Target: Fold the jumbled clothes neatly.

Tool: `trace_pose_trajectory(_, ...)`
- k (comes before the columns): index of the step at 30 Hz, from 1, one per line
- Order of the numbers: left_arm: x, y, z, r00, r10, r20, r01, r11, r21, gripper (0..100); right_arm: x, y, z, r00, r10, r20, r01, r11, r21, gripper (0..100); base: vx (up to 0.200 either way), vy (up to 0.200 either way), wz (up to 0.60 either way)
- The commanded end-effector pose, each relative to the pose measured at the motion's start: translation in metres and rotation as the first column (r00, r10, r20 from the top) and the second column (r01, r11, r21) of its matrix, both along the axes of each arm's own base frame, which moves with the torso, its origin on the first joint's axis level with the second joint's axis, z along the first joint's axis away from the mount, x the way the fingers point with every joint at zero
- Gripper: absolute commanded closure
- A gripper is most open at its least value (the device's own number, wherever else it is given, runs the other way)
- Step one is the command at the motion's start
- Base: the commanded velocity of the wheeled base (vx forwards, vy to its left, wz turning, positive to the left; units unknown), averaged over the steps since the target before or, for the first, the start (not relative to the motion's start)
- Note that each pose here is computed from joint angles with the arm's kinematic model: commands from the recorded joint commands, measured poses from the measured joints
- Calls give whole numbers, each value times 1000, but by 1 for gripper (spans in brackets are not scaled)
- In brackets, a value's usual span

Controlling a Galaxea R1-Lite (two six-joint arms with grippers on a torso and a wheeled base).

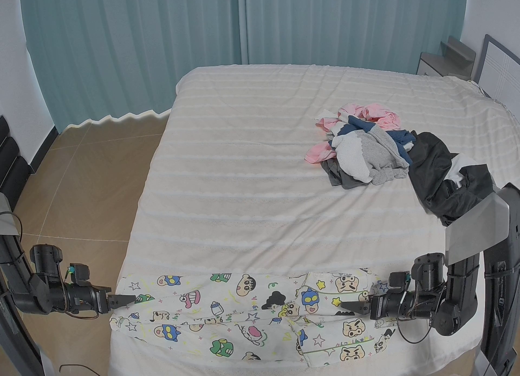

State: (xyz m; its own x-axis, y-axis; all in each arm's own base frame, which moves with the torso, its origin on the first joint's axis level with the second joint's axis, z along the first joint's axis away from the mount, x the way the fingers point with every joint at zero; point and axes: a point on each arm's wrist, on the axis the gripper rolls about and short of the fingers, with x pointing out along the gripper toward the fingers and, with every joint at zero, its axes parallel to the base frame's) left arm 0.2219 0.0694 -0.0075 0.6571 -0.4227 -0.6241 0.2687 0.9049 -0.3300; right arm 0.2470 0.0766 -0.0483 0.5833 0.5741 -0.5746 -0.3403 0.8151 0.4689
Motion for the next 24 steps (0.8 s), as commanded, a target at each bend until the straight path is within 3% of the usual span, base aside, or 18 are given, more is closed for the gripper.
trace_pose_trajectory(1, 2, 11, 2, 997, 74, 20, -73, 997, -24, 0, 5, -6, 25, 996, -28, 90, 26, 999, 26, 0, 0, 0, 0)
trace_pose_trajectory(3, 9, 19, 13, 987, 153, 49, -150, 986, -71, 0, 6, -9, 41, 988, -46, 146, 41, 998, 41, 0, 0, 0, 0)
trace_pose_trajectory(7, 26, 30, 28, 954, 295, 44, -282, 941, -188, 0, 8, -12, 60, 975, -60, 215, 49, 997, 58, 0, 0, 0, 0)
trace_pose_trajectory(10, 31, 33, 30, 939, 340, 48, -327, 928, -181, 0, 9, -14, 67, 968, -68, 242, 54, 996, 64, 0, 0, 0, 0)
trace_pose_trajectory(15, 27, 31, 33, 935, 353, 31, -339, 917, -210, 0, 18, -17, 72, 956, -89, 279, 71, 995, 73, 0, 0, 0, 0)
trace_pose_trajectory(17, 22, 28, 33, 936, 352, -28, -344, 891, -298, 0, 24, -12, 80, 946, -77, 315, 53, 995, 83, 0, 0, 0, 0)
trace_pose_trajectory(19, 18, 25, 29, 945, 312, -96, -324, 858, -397, 0, 28, 9, 88, 947, -21, 319, -6, 997, 82, 0, 0, 0, 0)
trace_pose_trajectory(24, 0, 18, 8, 956, 222, -193, -289, 834, -471, 0, 45, 58, 96, 974, 13, 228, -10, 1000, -13, 0, 0, 0, 0)
